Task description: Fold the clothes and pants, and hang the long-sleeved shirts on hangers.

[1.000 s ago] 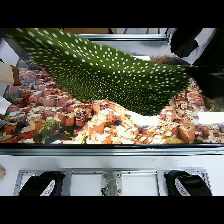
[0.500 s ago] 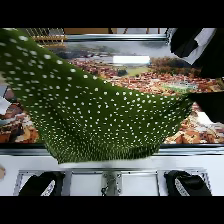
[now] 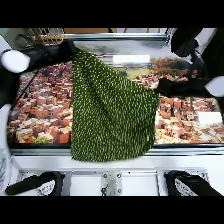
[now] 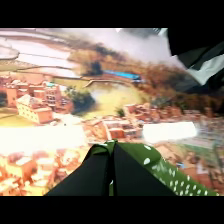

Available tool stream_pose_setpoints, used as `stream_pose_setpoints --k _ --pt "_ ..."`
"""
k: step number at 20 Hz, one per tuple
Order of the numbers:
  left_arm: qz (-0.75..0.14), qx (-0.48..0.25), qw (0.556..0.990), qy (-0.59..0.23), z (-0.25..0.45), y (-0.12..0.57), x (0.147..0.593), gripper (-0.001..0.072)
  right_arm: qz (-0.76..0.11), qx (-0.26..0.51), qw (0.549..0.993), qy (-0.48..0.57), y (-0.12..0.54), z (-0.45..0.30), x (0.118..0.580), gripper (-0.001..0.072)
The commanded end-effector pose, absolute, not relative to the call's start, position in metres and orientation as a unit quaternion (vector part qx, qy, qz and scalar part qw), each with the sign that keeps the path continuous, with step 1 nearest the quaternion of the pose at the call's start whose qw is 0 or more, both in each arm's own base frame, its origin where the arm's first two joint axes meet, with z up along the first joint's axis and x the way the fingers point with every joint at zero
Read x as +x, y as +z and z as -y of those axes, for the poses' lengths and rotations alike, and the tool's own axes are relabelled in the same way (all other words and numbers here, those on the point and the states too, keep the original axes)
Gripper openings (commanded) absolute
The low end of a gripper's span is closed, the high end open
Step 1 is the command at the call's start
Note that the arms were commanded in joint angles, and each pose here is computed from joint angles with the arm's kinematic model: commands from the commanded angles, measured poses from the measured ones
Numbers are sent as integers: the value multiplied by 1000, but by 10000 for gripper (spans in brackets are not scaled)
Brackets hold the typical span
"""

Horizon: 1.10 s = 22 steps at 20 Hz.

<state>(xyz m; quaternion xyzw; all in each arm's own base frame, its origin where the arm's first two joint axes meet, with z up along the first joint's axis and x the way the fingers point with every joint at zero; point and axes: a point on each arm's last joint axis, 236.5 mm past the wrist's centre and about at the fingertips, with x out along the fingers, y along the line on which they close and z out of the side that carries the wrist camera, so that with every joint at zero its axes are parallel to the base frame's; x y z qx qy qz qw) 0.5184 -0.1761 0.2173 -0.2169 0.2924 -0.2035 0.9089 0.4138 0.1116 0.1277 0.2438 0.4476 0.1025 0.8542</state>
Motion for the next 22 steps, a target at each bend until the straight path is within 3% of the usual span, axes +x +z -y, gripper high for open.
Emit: stream_pose_setpoints --k 1,2,3,4,5,6,11,18,22 --pt "-342 -197 894 -211 190 156 575 4 -410 246 875 73 92 -96 495 16" --pt "-346 -197 893 -210 187 151 584 165 -400 250 879 67 92 -90 509 19" --pt "-346 -198 893 -207 181 151 591 561 -390 254 883 60 95 -81 520 81" --pt "-351 -203 891 -203 174 153 593 679 -382 257 886 53 100 -72 526 284" --pt "-363 -213 886 -196 163 155 591 681 -373 258 890 47 108 -61 528 507" --pt "-380 -222 878 -186 147 156 586 680 -367 251 894 47 117 -50 525 566" --pt "-504 -230 825 -111 69 99 499 680 -383 178 904 66 159 -33 461 564" --pt "-679 -318 662 -14 70 -80 277 681 -386 165 904 79 169 -45 376 563" --pt "-649 -419 635 12 95 -111 253 680 -378 171 906 86 174 -49 367 563"
